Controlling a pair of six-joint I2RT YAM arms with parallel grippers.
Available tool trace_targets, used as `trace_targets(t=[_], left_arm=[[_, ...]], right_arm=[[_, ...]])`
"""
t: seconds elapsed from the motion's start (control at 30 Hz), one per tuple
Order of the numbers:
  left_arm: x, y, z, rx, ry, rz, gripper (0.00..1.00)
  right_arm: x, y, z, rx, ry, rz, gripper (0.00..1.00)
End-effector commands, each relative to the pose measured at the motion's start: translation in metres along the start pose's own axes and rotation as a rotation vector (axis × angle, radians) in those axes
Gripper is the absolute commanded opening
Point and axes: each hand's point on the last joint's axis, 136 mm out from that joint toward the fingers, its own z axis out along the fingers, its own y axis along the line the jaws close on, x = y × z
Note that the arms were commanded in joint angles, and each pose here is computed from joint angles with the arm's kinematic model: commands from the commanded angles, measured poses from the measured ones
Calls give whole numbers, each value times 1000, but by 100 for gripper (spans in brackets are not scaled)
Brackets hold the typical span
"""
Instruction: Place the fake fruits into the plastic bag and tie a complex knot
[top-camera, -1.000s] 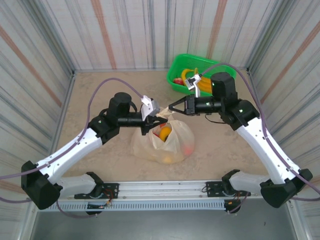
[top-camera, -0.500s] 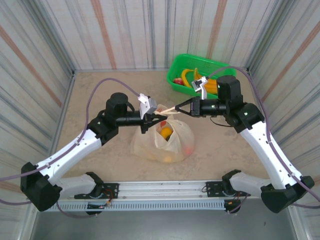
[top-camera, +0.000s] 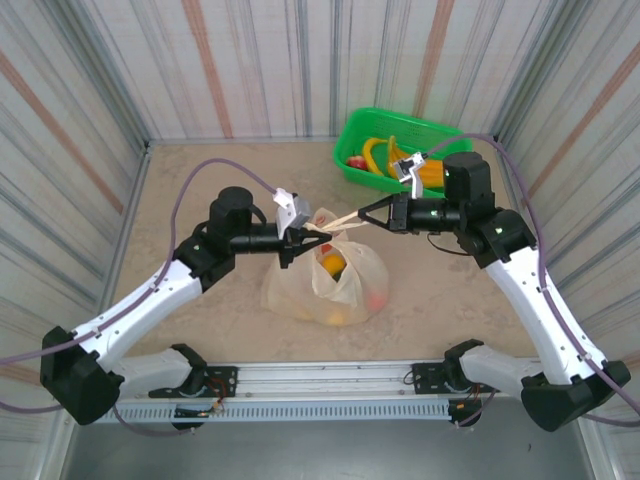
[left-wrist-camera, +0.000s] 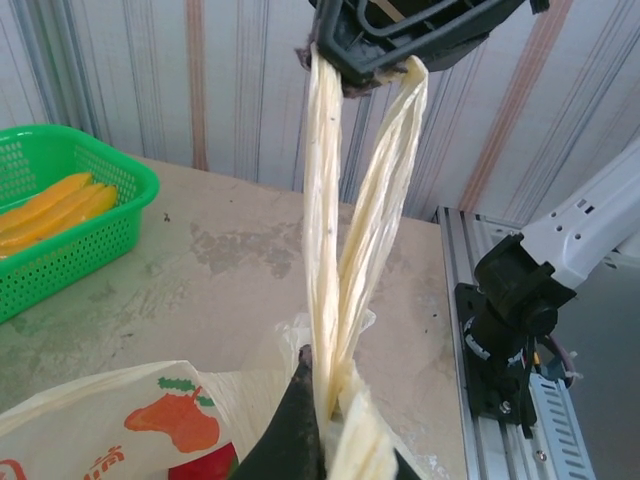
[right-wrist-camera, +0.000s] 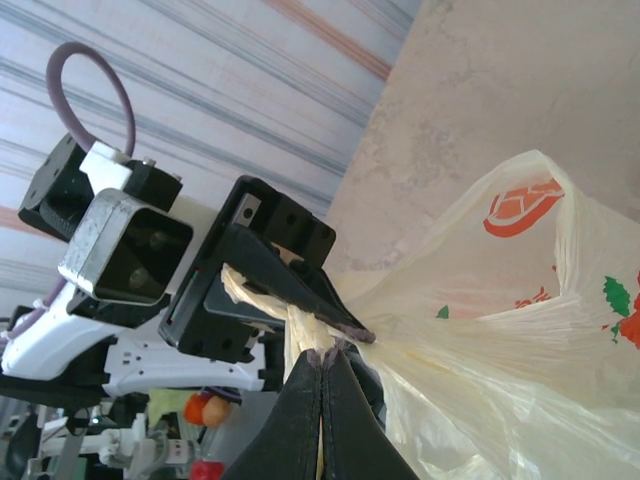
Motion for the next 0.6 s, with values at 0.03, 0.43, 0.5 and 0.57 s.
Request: trace_targets(t=[0.03, 0.43, 0.5, 0.57], left_arm=[[10, 18, -9, -43, 16, -135, 0], [7, 17, -6, -13, 9, -187, 0], [8, 15, -7, -11, 9, -189, 0], [8, 15, -8, -13, 7, -186, 0]], right_arm=[[10, 20, -9, -36, -18, -153, 0], [61, -57, 41, 189, 69, -217, 0], [48, -68, 34, 229, 8, -187, 0], [37, -75, 27, 242, -46, -156, 0]])
